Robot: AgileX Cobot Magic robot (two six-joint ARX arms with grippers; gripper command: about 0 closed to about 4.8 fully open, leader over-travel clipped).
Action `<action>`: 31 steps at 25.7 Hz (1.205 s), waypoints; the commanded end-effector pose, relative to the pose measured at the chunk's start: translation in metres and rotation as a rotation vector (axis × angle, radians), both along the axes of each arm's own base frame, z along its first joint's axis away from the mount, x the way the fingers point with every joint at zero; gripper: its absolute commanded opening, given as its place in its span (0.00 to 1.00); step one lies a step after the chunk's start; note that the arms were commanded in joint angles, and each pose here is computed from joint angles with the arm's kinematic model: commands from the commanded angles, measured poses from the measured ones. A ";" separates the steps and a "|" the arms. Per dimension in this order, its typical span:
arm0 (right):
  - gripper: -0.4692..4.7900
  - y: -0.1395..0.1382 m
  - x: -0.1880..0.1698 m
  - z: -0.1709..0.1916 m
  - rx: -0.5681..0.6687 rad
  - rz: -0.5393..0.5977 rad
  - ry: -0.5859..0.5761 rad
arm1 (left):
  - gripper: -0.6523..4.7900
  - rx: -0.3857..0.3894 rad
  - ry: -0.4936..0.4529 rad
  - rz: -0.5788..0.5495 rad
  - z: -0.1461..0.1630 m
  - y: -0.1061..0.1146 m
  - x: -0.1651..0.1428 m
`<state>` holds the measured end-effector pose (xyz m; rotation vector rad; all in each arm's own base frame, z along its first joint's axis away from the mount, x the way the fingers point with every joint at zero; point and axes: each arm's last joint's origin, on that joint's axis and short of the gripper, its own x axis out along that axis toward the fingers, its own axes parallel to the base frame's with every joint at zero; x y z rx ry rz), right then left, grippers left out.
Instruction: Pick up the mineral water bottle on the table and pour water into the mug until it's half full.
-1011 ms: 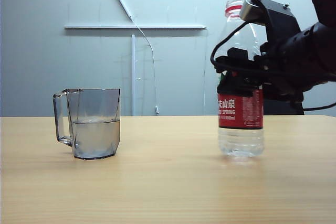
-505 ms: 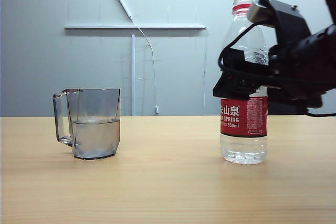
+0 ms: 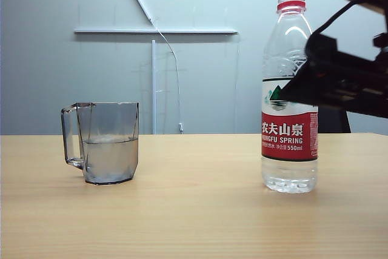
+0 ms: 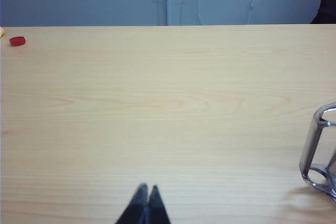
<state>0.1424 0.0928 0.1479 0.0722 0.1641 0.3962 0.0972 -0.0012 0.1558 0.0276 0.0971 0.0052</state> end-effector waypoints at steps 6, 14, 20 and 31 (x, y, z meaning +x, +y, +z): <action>0.97 0.001 -0.014 0.009 0.042 0.046 -0.012 | 0.12 -0.004 -0.008 -0.003 0.001 0.000 0.000; 0.72 -0.004 -0.033 0.027 0.103 0.057 -0.085 | 0.12 -0.004 -0.008 -0.003 0.001 0.000 0.000; 0.12 -0.019 -0.056 0.043 0.199 0.089 -0.161 | 0.12 -0.004 -0.008 -0.004 0.001 0.000 0.000; 0.08 -0.038 -0.068 0.041 0.205 -0.070 -0.181 | 0.12 -0.003 -0.001 -0.003 0.001 0.000 0.000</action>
